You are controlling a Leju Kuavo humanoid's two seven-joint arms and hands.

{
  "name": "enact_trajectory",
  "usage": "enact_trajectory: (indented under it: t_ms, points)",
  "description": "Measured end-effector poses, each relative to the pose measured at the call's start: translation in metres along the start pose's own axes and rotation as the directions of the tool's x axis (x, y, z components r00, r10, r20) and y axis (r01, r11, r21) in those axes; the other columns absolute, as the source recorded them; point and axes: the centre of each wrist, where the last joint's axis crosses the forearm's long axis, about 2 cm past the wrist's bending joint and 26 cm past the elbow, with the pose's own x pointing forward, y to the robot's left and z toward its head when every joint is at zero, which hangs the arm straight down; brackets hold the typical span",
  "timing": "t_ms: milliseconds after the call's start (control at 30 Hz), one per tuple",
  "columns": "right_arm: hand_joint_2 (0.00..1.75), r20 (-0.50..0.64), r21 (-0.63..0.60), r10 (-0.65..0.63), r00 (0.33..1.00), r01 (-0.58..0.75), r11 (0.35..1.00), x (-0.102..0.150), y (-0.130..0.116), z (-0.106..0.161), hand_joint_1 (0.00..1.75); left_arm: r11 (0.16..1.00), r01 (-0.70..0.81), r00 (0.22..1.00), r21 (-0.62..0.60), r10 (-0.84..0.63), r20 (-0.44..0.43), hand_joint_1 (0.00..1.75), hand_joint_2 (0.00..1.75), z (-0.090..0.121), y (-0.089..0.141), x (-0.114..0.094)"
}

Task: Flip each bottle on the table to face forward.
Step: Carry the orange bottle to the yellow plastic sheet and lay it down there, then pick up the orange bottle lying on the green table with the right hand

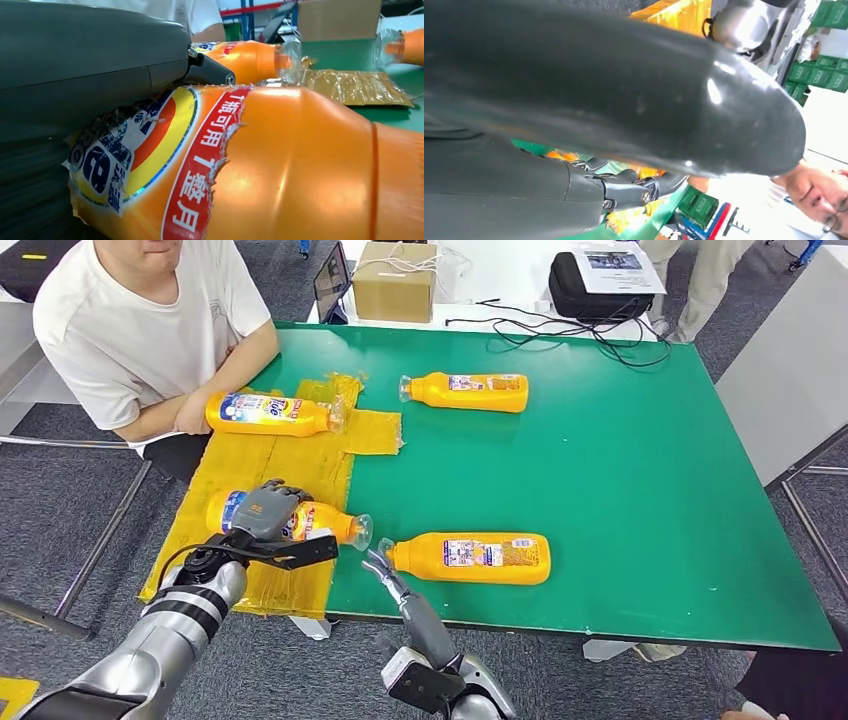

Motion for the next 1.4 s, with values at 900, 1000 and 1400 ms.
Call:
enact_trajectory:
  t_ms: [900, 1000, 1400]
  points:
    - [0.0, 0.107, -0.191, -0.053, 0.993, 0.073, 0.979, 0.004, -0.028, -0.015, 0.0, 0.739, -0.189, 0.981, -0.647, 0.166, -0.097, 0.0, 1.75, -0.039, 0.062, -0.014]
    - [0.0, 0.109, -0.199, -0.052, 0.993, 0.073, 0.977, 0.003, -0.032, -0.015, 0.0, 0.757, -0.323, 0.925, -0.568, 0.38, -0.019, 0.0, 1.75, -0.034, 0.056, -0.019]
    - [0.0, 0.121, -0.147, -0.01, 0.993, 0.028, 0.989, 0.004, -0.031, -0.016, 0.0, 0.635, -0.763, 0.579, -0.125, 0.756, 0.306, 0.0, 1.75, -0.027, 0.03, 0.017]
